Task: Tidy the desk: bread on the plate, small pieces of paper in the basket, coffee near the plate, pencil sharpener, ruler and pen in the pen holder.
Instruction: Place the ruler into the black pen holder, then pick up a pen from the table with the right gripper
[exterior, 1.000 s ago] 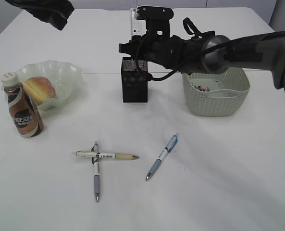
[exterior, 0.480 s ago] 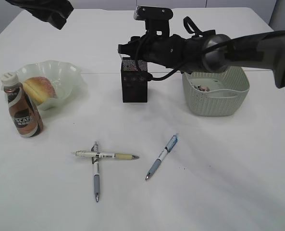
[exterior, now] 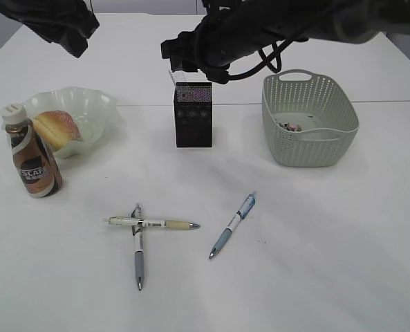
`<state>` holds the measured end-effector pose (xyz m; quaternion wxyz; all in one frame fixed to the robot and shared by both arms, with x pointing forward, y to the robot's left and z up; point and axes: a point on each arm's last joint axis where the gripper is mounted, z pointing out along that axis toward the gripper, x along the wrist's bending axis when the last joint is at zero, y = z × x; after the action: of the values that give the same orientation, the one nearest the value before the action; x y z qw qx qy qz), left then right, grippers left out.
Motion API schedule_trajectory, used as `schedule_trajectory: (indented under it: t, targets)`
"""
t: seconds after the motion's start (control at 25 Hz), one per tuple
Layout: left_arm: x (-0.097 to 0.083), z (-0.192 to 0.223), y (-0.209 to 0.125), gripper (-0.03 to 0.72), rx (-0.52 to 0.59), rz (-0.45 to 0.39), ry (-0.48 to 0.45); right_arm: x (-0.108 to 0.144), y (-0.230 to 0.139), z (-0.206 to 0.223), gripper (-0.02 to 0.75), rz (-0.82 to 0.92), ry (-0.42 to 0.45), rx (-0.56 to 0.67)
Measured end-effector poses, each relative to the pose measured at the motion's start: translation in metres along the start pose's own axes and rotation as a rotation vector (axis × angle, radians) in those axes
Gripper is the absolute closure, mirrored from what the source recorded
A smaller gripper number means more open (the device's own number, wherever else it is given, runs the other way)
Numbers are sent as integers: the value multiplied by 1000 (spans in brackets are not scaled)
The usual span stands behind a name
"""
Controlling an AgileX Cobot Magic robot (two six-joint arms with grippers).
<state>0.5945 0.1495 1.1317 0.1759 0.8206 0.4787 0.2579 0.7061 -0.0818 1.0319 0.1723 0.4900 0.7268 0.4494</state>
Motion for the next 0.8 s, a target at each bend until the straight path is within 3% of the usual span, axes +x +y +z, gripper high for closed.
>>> schedule_trajectory:
  t: [0.36,0.68,0.8]
  targets:
    - [-5,-2,-16,338,182,-25,-52,22,2,-52,423,-17,114,283]
    - [-8,-2,-18,338,198,-42,-90,24,-13,-59,423,-22,149,468]
    - [-10,-2,-18,339,198,-48,-103,25,-17,-61,423,51,132,526]
